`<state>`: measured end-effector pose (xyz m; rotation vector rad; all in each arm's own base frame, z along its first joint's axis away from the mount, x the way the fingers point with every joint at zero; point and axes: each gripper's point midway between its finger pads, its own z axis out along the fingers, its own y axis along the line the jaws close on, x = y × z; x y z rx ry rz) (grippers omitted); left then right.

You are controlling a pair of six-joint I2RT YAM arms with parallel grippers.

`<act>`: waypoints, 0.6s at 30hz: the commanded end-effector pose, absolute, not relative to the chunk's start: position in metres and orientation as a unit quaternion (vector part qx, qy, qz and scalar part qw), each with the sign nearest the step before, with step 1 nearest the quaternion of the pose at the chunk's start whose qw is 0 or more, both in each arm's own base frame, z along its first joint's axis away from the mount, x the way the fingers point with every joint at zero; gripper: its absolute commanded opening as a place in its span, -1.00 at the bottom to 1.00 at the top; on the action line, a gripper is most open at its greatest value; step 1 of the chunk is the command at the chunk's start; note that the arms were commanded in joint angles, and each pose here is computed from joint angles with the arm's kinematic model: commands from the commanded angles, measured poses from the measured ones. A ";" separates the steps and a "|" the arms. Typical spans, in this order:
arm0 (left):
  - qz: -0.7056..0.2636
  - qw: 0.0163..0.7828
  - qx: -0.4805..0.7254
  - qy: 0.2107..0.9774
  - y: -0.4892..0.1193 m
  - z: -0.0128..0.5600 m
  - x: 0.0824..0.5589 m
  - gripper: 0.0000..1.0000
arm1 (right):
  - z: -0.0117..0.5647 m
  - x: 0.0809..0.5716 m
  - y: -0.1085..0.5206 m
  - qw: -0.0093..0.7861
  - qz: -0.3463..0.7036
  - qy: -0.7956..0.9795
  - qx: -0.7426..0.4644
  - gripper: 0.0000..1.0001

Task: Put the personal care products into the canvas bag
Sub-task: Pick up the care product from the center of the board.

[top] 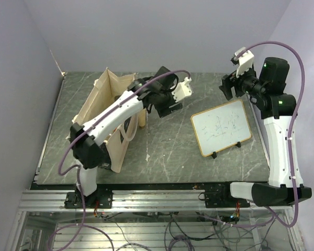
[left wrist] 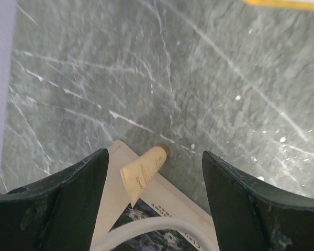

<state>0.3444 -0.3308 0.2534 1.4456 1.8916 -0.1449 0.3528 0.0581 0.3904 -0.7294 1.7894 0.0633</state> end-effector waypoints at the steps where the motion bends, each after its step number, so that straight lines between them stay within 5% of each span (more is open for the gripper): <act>1: 0.017 0.325 0.563 0.760 -0.310 0.231 0.361 0.65 | 0.380 0.340 0.059 0.552 0.066 0.765 -0.325 0.44; 18: 0.128 0.228 0.522 0.812 -0.262 0.165 0.392 0.70 | 0.335 0.283 0.099 0.508 0.195 0.747 -0.381 0.42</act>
